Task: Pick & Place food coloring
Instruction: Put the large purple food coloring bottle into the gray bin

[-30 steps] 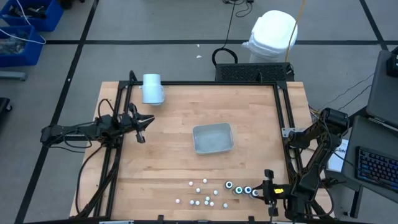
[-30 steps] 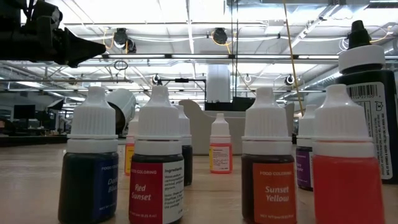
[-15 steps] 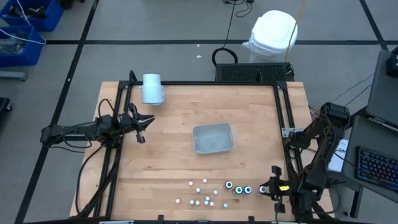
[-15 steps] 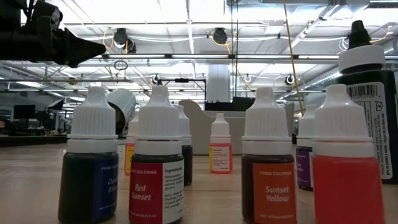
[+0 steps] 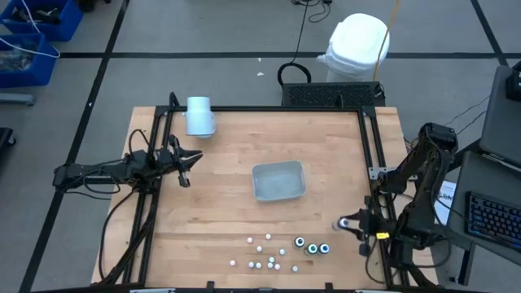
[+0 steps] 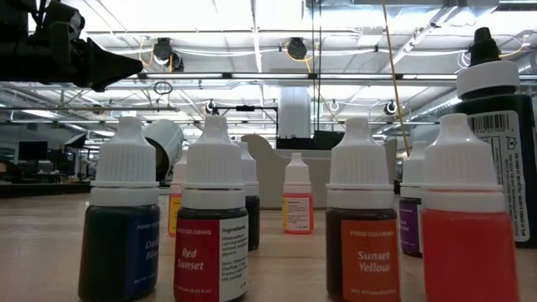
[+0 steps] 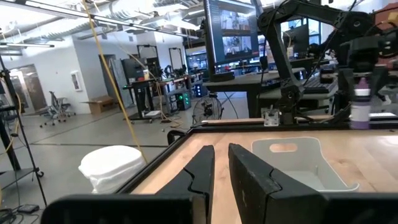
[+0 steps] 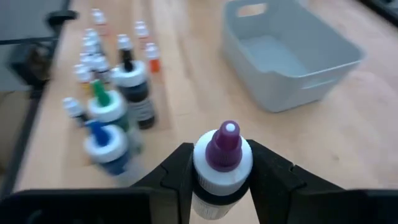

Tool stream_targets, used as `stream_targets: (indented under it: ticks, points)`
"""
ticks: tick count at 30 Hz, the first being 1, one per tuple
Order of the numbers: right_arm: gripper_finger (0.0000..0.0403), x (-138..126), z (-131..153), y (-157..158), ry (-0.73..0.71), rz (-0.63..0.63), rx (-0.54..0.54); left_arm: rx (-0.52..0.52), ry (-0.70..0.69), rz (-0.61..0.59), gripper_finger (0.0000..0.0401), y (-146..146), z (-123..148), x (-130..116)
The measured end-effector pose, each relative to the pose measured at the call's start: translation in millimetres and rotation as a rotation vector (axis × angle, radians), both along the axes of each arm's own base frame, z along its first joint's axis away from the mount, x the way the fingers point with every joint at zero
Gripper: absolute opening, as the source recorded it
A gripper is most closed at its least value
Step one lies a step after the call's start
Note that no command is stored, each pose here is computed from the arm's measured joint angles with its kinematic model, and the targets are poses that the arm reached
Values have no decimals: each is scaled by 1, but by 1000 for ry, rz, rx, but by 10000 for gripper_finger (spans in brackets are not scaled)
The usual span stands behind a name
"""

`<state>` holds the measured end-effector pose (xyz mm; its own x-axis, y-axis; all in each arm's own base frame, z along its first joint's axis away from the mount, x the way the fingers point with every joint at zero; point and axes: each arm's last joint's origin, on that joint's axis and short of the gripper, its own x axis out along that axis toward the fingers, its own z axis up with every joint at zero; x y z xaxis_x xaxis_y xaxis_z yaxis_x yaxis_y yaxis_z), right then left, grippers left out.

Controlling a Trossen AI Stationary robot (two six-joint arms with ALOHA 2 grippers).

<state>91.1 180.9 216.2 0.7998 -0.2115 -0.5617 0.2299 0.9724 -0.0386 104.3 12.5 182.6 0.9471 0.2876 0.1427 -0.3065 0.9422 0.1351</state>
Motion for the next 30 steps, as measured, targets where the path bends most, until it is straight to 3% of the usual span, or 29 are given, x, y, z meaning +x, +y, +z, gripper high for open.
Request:
stream_targets:
  ticks: [4, 13, 20, 30]
  points:
    - [110, 8, 2, -12, 9, -65, -45, -1, 3, 0, 56, 0, 0, 0]
    - [124, 27, 6, -27, -113, -186, -137, 3, 8, 1, 56, 0, -1, 0]
    - [110, 44, 7, -38, -121, -258, -181, -9, 5, -1, 56, 0, -1, 0]
    - [115, 83, 14, -48, -196, -327, -285, -7, 5, -1, 56, 0, -1, 0]
